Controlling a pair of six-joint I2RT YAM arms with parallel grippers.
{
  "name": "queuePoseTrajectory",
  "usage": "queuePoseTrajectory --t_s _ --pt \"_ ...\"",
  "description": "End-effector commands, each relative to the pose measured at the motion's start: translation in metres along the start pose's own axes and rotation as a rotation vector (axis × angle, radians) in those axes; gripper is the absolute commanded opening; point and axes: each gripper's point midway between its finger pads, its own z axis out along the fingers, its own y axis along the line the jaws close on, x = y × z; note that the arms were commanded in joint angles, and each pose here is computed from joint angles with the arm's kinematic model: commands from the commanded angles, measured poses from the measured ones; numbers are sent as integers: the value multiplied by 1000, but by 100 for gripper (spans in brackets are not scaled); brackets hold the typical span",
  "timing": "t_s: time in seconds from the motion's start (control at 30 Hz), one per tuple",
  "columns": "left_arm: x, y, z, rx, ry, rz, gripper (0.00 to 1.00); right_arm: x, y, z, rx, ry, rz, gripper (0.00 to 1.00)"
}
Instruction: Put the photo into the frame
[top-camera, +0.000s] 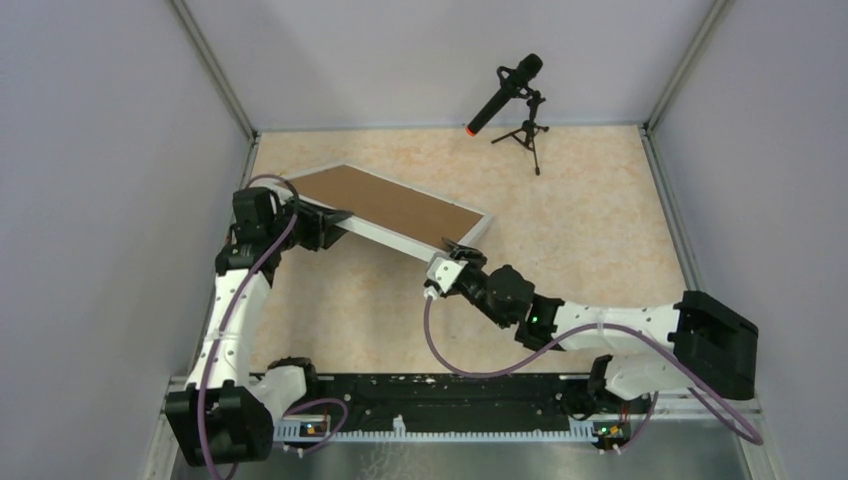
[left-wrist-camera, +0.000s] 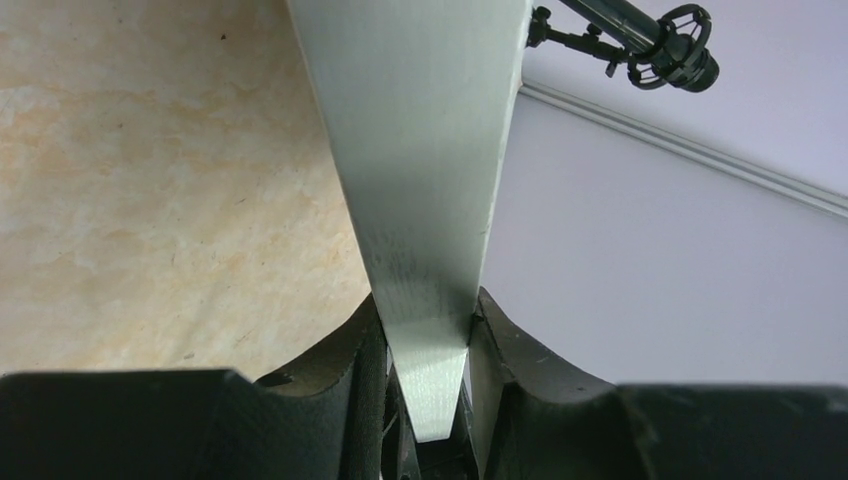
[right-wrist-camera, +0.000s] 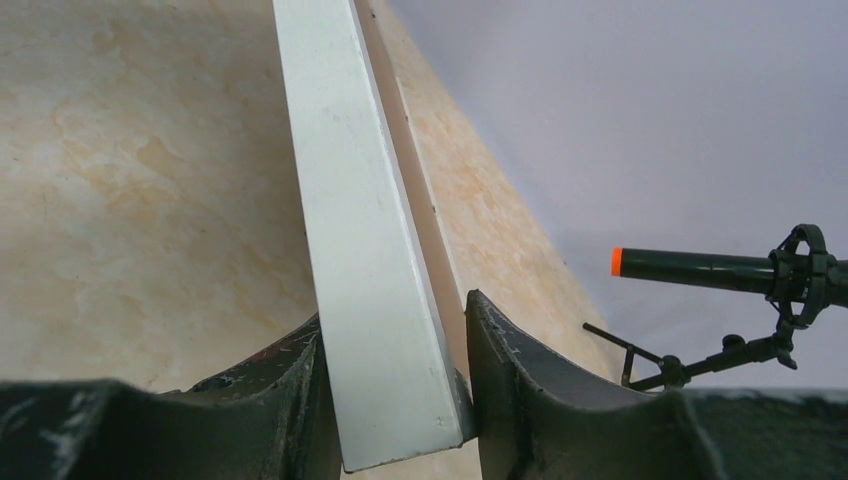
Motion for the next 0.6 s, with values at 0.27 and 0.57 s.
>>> queuePoseTrajectory --t_s 0.27,0.57 --pt "0 -157 -102 319 -291 692 99 -41 -29 -26 -87 -94 279 0" --pt "13 -197 -149 405 -460 894 99 -63 -35 -56 -348 -179 551 0"
